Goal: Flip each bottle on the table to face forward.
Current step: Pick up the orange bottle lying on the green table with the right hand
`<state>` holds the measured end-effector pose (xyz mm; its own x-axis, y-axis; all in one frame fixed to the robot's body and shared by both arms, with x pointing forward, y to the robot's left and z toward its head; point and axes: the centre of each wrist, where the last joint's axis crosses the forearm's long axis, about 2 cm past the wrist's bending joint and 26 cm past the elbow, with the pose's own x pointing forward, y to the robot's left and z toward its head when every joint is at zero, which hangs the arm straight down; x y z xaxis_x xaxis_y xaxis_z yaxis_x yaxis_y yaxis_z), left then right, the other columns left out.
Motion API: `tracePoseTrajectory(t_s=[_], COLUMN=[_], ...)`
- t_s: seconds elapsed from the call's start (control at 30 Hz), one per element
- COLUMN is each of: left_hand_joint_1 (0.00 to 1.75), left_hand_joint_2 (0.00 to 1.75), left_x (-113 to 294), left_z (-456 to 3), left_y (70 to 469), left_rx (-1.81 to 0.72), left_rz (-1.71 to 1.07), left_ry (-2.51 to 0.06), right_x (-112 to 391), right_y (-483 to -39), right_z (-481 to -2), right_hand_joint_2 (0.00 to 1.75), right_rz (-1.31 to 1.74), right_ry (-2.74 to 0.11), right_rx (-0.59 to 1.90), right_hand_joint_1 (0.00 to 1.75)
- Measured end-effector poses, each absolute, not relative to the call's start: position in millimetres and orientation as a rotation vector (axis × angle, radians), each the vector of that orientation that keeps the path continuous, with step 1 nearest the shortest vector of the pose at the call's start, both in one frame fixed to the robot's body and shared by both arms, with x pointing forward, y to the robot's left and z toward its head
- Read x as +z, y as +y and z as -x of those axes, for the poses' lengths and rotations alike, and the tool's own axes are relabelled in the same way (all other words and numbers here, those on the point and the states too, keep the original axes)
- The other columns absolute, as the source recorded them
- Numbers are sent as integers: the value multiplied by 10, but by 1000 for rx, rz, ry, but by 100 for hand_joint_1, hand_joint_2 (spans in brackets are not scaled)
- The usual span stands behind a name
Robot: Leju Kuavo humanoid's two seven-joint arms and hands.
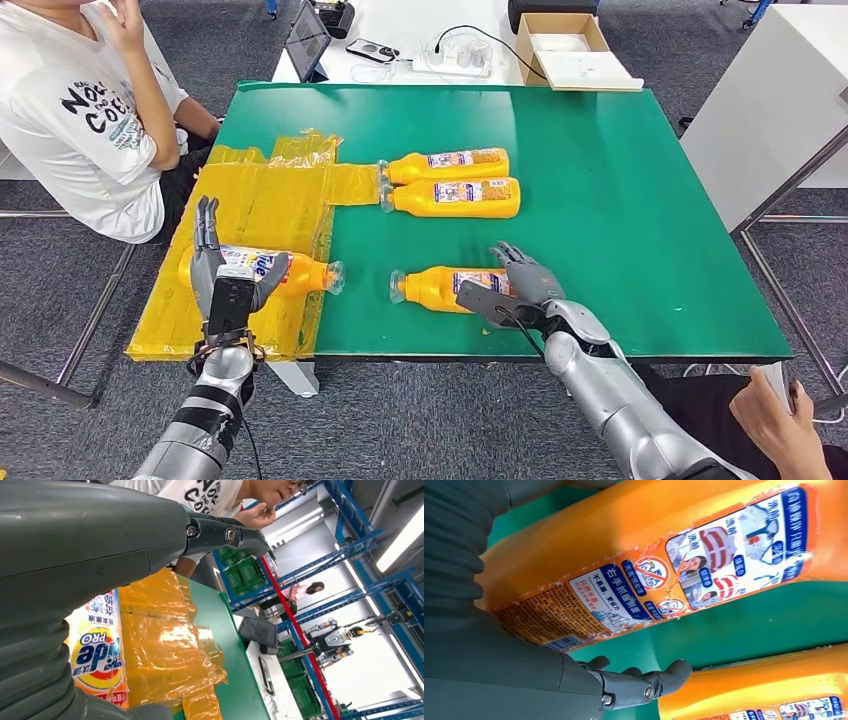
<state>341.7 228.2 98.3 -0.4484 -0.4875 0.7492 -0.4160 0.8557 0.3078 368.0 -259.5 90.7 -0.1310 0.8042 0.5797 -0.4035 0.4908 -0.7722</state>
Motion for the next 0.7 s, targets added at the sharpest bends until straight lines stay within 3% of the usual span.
tracePoseTrajectory(t_s=[0.27, 0.3, 0.33, 0.43, 0.5, 0.7], left_hand_joint_1=[0, 0, 0, 0, 0, 0], left_hand_joint_2=[175, 175, 175, 175, 175, 175], left_x=[944, 938, 932, 919, 921, 920], left_z=[-3411, -3410, -3409, -3410, -3420, -3433], left_y=[2254, 2248, 2242, 2231, 2223, 2162], left_rx=[-99, -99, -100, -100, -97, -91], left_rz=[-617, -611, -607, -599, -596, -574], left_ry=[-2081, -2078, -2075, -2068, -2066, -2058], right_x=[956, 962, 966, 983, 1005, 990], right_y=[-2604, -2599, -2595, -2563, -2522, -2420], right_z=[-3802, -3818, -3831, -3870, -3909, -3932], right_hand_joint_2=[175, 175, 175, 175, 175, 175], right_rz=[522, 531, 536, 532, 501, 399], right_ry=[-1221, -1209, -1199, -1185, -1187, -1231], right_rx=[1144, 1152, 1159, 1175, 1190, 1175], right_hand_joint_1=[1, 9, 41, 157, 175, 175])
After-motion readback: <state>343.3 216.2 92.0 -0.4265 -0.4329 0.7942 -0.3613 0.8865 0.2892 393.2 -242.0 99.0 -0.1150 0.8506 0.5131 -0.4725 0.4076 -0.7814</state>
